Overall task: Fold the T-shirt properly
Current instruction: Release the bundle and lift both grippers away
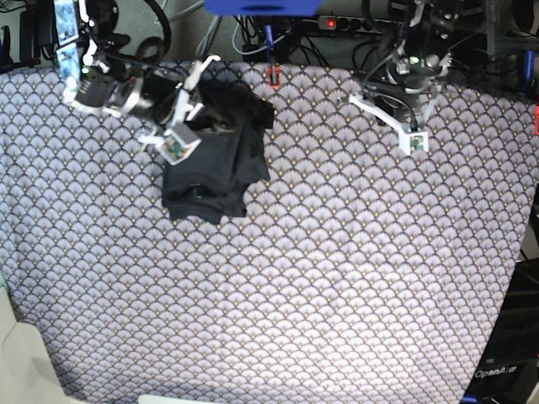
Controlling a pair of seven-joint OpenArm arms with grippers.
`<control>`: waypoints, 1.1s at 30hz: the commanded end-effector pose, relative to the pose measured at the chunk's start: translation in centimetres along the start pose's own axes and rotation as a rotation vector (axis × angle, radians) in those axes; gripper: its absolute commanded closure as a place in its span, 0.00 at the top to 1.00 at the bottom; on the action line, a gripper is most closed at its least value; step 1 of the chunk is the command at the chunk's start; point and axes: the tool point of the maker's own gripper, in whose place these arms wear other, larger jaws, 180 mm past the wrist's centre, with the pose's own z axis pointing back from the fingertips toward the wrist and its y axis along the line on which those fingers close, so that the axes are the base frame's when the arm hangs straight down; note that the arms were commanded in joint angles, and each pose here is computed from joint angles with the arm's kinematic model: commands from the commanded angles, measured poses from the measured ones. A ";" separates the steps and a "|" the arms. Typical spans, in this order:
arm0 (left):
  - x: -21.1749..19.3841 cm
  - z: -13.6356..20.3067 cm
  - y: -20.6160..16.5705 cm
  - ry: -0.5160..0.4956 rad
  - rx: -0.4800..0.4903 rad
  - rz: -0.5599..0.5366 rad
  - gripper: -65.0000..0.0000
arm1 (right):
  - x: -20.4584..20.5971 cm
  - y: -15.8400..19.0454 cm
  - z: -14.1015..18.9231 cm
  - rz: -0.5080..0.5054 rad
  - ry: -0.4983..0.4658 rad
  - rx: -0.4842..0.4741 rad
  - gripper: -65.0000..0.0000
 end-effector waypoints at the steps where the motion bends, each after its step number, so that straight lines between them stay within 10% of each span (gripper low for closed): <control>1: 0.7 0.3 -0.2 -0.027 -0.007 -0.005 0.00 | 1.4 0.5 -0.1 0.012 -0.050 0.026 0.00; 33: 0.2 0.8 0.0 -0.023 -0.006 -0.004 0.00 | -5.3 -2.1 -3.6 -0.196 -0.013 0.062 0.00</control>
